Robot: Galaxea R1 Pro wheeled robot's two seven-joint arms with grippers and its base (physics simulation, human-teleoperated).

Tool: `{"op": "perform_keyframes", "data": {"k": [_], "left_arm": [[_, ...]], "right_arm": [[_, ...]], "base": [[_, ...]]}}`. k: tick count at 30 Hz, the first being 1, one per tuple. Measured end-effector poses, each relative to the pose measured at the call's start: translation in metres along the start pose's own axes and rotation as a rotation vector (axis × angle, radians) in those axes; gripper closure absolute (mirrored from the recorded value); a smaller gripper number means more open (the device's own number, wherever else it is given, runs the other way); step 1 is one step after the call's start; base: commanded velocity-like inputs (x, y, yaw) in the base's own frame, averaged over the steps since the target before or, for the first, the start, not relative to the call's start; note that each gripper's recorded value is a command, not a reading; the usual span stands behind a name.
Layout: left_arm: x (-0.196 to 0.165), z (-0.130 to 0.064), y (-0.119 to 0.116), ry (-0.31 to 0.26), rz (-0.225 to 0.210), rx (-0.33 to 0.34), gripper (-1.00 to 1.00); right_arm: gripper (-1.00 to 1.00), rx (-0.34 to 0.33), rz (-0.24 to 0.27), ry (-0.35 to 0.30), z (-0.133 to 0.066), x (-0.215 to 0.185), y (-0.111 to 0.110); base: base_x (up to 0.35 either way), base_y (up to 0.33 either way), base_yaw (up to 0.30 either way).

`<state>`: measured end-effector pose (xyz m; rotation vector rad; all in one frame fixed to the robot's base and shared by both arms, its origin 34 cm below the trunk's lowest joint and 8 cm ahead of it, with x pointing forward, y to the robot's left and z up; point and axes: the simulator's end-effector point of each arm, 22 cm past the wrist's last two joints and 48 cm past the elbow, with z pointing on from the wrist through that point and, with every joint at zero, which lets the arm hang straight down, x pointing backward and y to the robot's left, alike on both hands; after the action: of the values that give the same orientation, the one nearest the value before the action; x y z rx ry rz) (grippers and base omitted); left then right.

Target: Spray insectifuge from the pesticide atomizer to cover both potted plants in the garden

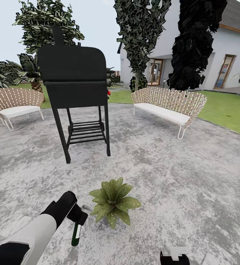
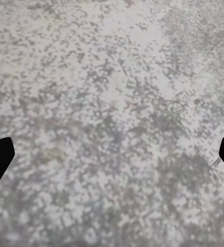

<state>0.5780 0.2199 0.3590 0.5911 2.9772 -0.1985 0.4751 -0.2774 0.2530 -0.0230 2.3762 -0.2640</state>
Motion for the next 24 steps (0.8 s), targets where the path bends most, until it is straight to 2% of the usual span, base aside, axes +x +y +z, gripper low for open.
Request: {"op": "perform_keyframes", "data": {"k": [8,11,12,16,20,24], "left_arm": [[0.001,-0.002,0.000,-0.001,-0.005,0.013,1.00],[0.003,-0.003,-0.004,0.001,-0.009,0.054,1.00],[0.008,-0.005,0.000,0.005,-0.009,0.069,1.00],[0.017,-0.012,0.026,0.009,-0.029,0.051,1.00],[0.016,-0.012,0.024,0.008,-0.027,0.050,1.00],[0.015,-0.012,0.023,0.007,-0.026,0.048,1.00]], "right_arm": [[-1.00,0.001,-0.002,-0.002,0.000,-0.001,-0.002],[-1.00,0.001,-0.002,-0.003,0.000,-0.002,-0.001],[-1.00,0.001,-0.002,-0.004,0.000,-0.002,-0.002],[-1.00,0.001,-0.002,-0.006,0.000,-0.003,-0.002],[-1.00,0.000,-0.002,-0.007,0.000,-0.003,-0.001],[-1.00,-0.001,-0.004,-0.008,0.000,-0.004,-0.002]], "base": [[0.000,0.000,-0.244],[0.000,0.000,-0.265],[0.000,0.000,-0.265],[-0.015,0.019,-0.265],[-0.085,0.239,-0.088],[0.111,0.289,-0.004]]}}
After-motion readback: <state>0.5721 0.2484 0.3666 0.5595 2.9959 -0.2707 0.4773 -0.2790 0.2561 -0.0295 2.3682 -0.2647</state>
